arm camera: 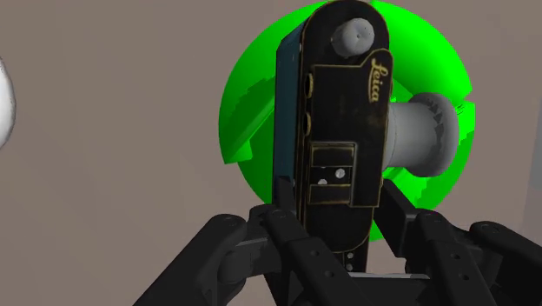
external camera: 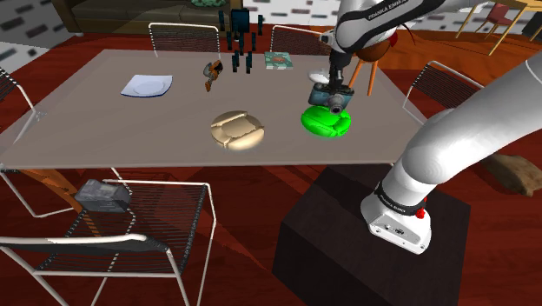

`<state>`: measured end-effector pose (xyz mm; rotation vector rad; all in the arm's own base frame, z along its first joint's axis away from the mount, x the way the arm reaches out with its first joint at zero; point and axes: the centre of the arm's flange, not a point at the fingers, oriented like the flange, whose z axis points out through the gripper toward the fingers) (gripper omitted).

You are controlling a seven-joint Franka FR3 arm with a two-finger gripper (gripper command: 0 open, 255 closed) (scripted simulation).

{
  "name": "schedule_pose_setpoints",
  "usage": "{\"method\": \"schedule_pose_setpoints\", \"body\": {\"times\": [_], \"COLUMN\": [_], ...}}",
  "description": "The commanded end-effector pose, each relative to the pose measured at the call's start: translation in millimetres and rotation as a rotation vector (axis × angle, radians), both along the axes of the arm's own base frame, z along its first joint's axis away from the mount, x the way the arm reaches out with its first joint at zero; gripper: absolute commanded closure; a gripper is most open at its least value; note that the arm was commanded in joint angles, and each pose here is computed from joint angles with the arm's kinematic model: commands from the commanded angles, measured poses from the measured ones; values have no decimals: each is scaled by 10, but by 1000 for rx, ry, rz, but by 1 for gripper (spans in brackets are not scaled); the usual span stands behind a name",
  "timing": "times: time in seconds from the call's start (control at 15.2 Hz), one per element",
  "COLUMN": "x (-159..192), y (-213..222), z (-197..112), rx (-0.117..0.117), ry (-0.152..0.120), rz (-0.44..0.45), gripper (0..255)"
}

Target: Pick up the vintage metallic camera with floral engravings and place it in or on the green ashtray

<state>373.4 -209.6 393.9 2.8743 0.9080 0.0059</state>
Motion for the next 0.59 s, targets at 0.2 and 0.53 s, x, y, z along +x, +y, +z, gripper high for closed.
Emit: {"method": "schedule_pose_setpoints", "body": {"times": [0.2, 0.53], "x": [6, 6], "y": [2, 2], "z": [-179, -179], "rx": [0, 0], "ry": [-2, -2], "rz": [0, 0], "gripper": [255, 255]}}
